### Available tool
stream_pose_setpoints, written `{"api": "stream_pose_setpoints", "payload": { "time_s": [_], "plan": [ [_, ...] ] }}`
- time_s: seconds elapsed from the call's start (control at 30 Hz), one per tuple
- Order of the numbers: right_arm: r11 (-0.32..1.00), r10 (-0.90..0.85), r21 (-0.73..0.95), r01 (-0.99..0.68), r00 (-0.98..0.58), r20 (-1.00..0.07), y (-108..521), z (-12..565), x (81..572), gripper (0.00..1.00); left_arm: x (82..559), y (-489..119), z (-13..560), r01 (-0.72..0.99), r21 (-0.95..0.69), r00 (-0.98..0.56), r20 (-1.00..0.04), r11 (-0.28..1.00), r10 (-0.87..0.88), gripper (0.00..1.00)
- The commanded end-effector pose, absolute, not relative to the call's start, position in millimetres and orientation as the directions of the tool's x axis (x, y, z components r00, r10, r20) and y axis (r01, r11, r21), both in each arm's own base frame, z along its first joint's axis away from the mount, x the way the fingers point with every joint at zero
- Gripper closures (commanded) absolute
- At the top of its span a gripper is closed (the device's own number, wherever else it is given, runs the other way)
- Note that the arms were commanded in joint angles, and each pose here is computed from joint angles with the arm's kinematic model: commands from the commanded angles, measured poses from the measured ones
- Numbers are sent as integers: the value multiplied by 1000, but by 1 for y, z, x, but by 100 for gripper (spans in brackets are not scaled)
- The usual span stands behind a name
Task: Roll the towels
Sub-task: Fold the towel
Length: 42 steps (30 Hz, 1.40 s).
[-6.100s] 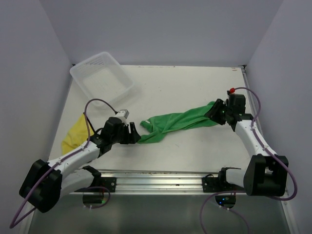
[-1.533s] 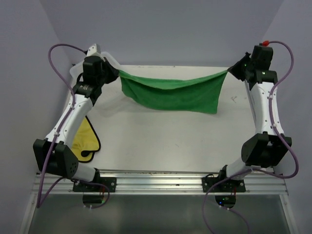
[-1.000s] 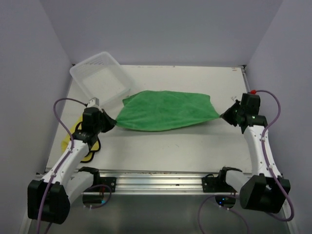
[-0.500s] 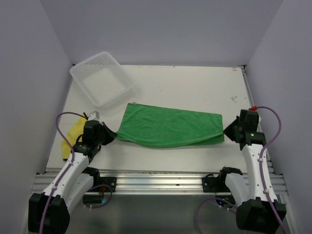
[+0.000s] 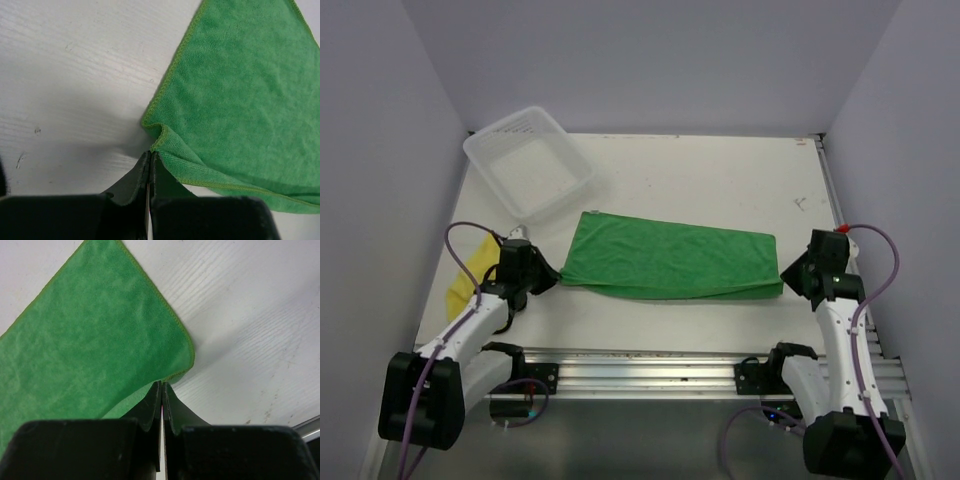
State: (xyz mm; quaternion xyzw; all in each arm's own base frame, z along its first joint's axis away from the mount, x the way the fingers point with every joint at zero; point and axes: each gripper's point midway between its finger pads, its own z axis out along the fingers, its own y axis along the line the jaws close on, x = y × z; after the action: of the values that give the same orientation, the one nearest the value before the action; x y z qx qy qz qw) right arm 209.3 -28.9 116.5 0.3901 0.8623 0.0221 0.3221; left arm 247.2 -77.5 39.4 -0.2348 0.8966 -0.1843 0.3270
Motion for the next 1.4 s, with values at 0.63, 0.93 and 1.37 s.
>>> {"api": "stream_pose_setpoints", "payload": {
  "time_s": [0.63, 0.93, 1.37],
  "plan": [
    [579, 731, 302, 757, -318, -604, -69, 141, 272, 100, 359, -79, 94, -272, -466, -601, -601, 842, -527, 100],
    [535, 761, 328, 779, -276, -587, -82, 128, 298, 100, 392, -93, 98, -224, -496, -611, -599, 839, -517, 100],
    [529, 761, 313, 789, -278, -585, -89, 101, 317, 100, 421, -114, 84, -197, -507, -649, -574, 839, -500, 100]
  ]
}}
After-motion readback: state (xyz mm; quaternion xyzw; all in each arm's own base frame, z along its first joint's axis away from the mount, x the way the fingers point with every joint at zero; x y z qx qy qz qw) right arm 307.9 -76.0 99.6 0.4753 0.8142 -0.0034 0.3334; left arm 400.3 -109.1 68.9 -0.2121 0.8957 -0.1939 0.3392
